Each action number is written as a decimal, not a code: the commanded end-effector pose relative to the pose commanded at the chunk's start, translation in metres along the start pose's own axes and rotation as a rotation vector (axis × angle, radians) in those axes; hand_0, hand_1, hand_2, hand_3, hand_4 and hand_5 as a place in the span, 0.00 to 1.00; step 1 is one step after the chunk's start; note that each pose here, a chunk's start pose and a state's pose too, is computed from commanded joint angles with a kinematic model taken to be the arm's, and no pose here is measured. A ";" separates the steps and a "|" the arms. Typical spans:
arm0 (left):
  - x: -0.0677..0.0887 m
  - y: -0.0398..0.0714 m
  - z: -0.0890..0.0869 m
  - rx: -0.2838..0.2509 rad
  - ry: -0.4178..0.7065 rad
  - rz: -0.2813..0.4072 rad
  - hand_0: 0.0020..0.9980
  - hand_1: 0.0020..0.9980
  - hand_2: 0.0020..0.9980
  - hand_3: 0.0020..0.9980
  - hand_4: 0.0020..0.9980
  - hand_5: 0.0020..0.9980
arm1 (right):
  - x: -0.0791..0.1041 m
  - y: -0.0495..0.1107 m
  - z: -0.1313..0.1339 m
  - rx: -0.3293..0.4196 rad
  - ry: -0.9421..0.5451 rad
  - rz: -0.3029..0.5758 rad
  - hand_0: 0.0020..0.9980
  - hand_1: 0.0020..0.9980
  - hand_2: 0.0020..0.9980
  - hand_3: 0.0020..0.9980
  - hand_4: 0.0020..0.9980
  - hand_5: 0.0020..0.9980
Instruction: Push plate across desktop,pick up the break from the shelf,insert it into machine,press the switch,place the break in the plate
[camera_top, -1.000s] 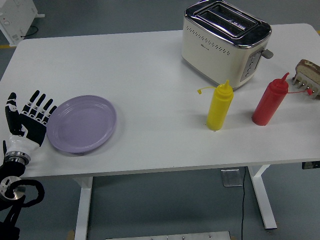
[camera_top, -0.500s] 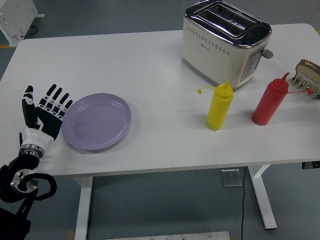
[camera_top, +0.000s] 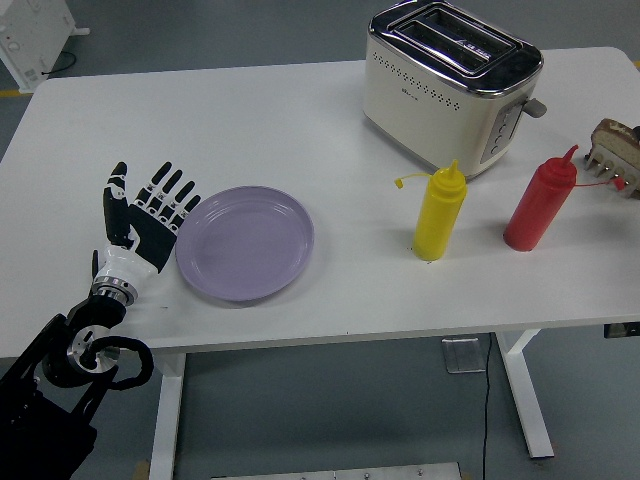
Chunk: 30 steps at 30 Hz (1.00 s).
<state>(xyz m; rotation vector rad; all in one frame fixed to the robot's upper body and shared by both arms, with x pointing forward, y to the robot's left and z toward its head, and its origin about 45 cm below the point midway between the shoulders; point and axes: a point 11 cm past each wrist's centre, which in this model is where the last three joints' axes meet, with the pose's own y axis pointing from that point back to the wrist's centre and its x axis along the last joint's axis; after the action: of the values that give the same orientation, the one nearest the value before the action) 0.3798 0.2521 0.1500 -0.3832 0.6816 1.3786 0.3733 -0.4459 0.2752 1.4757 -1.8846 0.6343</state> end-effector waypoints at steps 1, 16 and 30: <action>-0.002 -0.001 -0.001 0.004 0.001 -0.004 0.89 0.85 0.90 0.79 0.74 1.00 | -0.001 -0.001 0.000 -0.001 0.026 -0.003 0.91 0.85 0.87 0.84 0.79 0.26; -0.031 -0.016 -0.019 0.049 0.008 -0.070 0.89 0.85 0.90 0.79 0.74 1.00 | -0.009 -0.010 0.000 -0.027 0.265 0.010 0.92 0.86 0.88 0.86 0.79 0.25; -0.036 -0.017 -0.027 0.072 0.005 -0.081 0.89 0.85 0.90 0.79 0.74 1.00 | -0.020 -0.019 0.000 -0.047 0.282 0.029 0.91 0.85 0.87 0.86 0.79 0.24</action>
<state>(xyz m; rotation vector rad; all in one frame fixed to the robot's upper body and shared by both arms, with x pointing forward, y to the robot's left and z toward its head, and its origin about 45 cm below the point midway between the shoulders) 0.3891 0.2047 0.1501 -0.3533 0.7104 1.2734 0.3942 -0.4377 0.2598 1.2592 -1.6930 0.7639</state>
